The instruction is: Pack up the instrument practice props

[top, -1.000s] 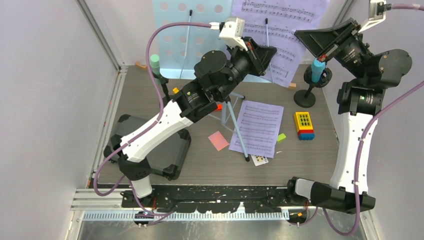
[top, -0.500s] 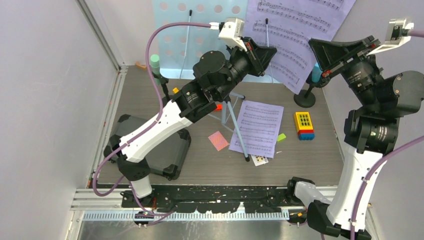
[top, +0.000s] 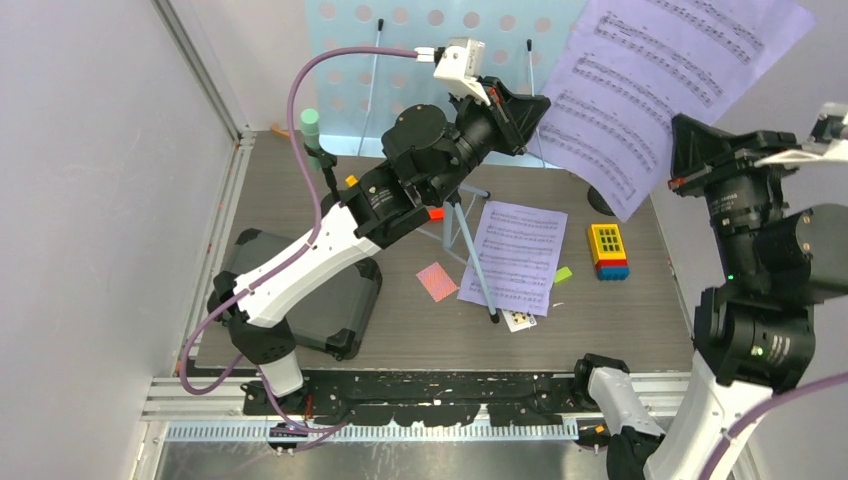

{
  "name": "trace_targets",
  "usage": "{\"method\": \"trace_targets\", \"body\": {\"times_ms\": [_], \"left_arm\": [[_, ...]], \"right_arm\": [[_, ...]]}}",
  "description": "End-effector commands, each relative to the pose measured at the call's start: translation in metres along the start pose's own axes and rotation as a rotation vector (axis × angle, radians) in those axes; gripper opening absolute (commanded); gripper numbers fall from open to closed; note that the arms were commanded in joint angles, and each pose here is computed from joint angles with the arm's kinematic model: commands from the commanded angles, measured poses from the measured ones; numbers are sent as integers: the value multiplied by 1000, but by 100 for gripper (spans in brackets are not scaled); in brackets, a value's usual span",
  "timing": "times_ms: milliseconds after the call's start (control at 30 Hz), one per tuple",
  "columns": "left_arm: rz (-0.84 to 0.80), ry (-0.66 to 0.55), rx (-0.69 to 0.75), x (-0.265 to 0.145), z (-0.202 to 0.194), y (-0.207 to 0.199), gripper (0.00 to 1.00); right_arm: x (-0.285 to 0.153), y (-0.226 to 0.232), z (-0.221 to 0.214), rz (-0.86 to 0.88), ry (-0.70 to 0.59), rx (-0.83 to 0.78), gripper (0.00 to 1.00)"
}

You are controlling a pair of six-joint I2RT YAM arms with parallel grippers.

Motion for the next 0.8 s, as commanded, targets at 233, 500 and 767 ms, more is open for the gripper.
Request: {"method": "trace_targets", "body": {"times_ms": [233,500,767], "left_arm": [[9,-33,4,-5,12,2,19],[8,-20,5,-5,8,2,45],[1,-22,11,-14,14,3,80]], "right_arm": [[-55,-28,17,-431,-143,-164,0],[-63,-41,12,-541,-154,-185,0],[-61,-47,3,-552,-115,-192,0]]}}
Point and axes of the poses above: each gripper's point midway between its finger pads, its own x axis out along the fingers, its own y axis along the line the jaws close on, z = x × y, the point moved 8 cm from there along -x, back along the fingers, and after that the axes turned 7 degrees about x, right-handed, at the moved point
